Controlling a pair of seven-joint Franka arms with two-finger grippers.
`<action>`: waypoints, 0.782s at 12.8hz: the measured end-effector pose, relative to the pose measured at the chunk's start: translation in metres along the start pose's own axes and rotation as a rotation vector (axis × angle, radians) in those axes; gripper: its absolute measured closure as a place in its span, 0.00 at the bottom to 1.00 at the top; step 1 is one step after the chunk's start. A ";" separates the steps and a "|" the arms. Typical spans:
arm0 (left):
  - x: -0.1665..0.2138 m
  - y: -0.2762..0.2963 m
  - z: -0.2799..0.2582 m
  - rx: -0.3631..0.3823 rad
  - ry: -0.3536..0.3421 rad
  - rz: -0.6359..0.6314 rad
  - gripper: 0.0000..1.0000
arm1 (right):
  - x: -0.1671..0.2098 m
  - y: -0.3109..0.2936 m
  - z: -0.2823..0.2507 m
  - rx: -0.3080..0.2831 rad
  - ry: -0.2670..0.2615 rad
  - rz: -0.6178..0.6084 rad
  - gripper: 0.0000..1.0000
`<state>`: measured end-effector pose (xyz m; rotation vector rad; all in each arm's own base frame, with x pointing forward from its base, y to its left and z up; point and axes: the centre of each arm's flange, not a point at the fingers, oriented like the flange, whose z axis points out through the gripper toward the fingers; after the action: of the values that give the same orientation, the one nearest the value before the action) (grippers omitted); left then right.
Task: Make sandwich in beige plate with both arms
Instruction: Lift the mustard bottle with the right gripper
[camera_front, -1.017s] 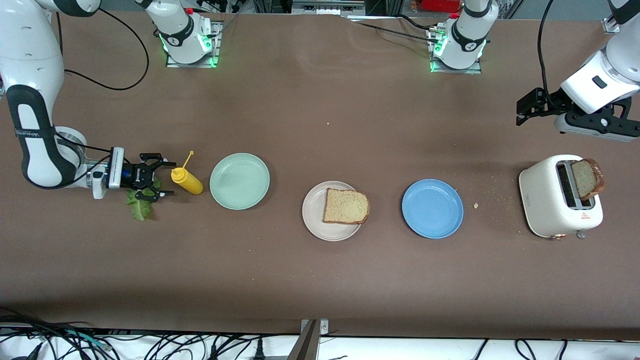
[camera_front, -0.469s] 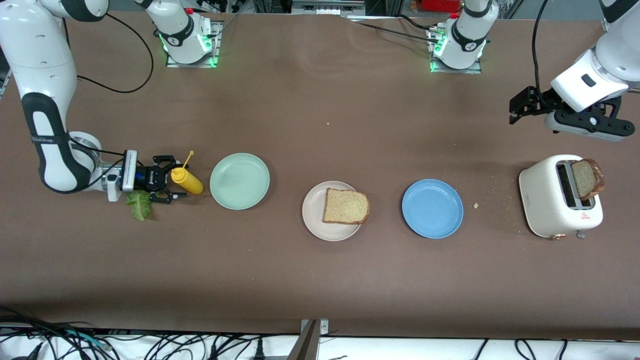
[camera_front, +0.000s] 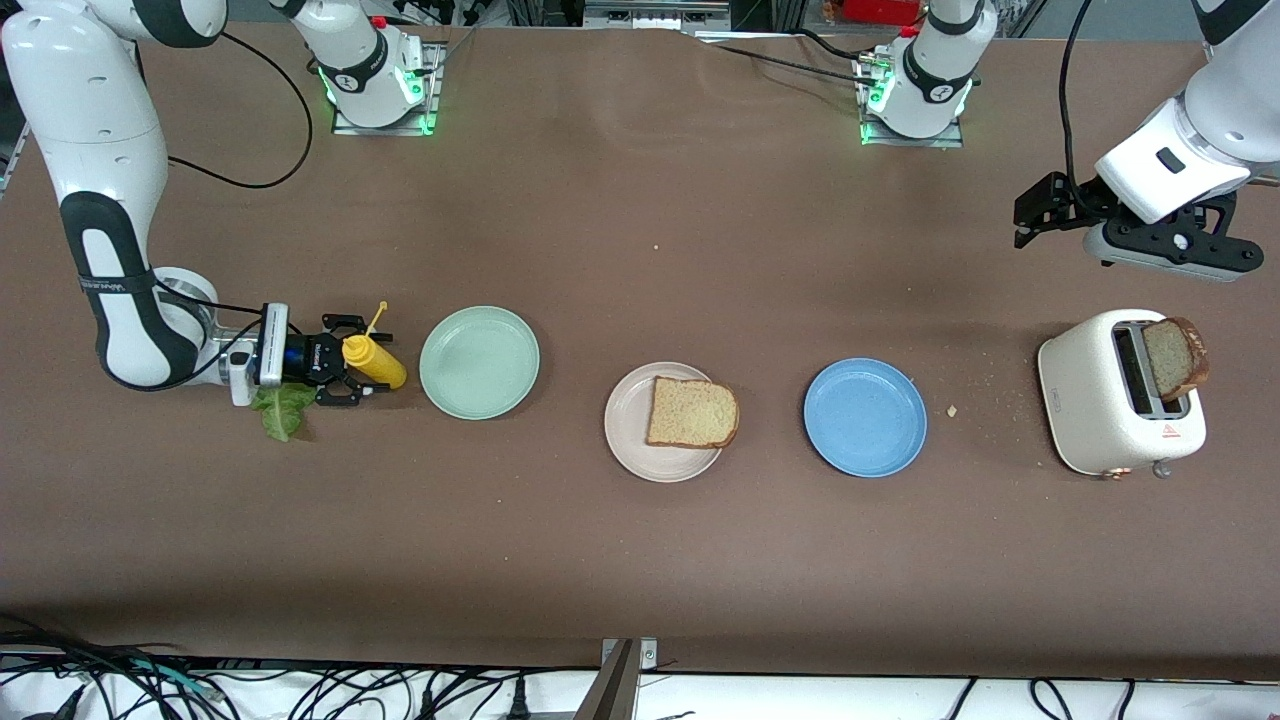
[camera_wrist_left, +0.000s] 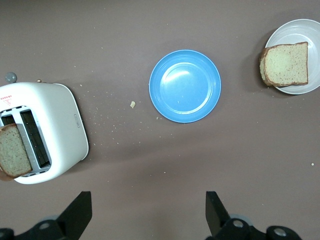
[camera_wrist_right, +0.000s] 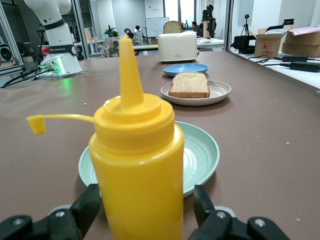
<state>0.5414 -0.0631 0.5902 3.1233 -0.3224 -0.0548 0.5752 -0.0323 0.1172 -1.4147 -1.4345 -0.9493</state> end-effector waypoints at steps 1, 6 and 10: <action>0.000 0.000 0.000 0.000 0.000 0.000 0.00 | 0.000 0.000 0.000 -0.001 0.000 0.001 0.23; 0.000 0.002 0.000 0.000 0.000 0.003 0.00 | -0.001 0.000 -0.002 -0.005 -0.001 0.005 0.71; 0.000 0.002 0.000 0.000 0.000 0.003 0.00 | 0.012 0.013 -0.009 -0.016 -0.010 0.063 0.88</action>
<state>0.5411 -0.0656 0.5902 3.1231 -0.3273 -0.0549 0.5892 -0.0365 0.1309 -1.4700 -1.3841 -0.9165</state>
